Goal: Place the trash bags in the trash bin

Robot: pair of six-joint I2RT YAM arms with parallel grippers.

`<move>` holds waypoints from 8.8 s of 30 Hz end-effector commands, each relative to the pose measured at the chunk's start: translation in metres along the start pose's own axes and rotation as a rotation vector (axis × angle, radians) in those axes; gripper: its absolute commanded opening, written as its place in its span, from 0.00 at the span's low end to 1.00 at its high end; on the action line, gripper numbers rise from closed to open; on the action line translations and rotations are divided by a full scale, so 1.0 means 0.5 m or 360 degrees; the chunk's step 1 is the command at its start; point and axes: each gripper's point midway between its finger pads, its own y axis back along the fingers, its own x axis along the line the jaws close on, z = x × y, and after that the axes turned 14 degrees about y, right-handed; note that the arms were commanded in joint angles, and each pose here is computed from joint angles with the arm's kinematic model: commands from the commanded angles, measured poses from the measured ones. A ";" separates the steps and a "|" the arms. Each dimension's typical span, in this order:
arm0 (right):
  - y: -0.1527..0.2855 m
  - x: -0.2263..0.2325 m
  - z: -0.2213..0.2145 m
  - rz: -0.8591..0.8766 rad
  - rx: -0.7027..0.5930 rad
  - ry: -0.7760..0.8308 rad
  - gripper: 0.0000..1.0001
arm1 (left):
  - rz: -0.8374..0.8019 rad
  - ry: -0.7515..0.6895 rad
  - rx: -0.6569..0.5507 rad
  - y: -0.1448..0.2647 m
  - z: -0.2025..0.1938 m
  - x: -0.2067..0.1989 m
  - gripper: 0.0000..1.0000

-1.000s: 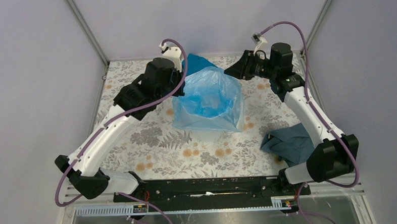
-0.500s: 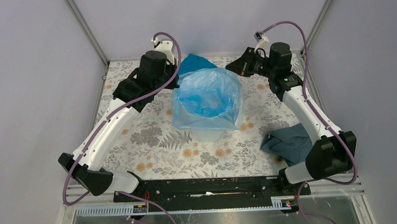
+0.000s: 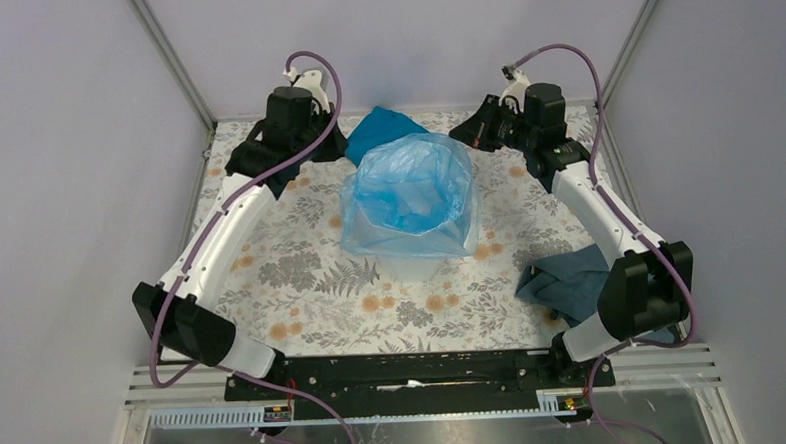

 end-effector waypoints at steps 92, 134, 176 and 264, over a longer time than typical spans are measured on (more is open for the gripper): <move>0.101 0.058 -0.124 0.0928 -0.0110 -0.0938 0.61 | -0.0307 0.0427 0.0371 -0.083 -0.100 0.017 0.10; 0.055 -0.023 -0.150 0.0413 0.0067 -0.0641 0.00 | -0.0302 0.0744 0.0018 0.235 -0.125 0.081 0.92; 0.036 -0.069 -0.232 0.0197 0.0185 -0.0606 0.00 | -0.0403 0.1001 0.0645 0.040 -0.478 0.105 0.00; -0.147 0.150 -0.361 -0.0518 0.0811 0.0830 1.00 | -0.0384 0.0739 0.0482 0.076 -0.436 0.100 0.14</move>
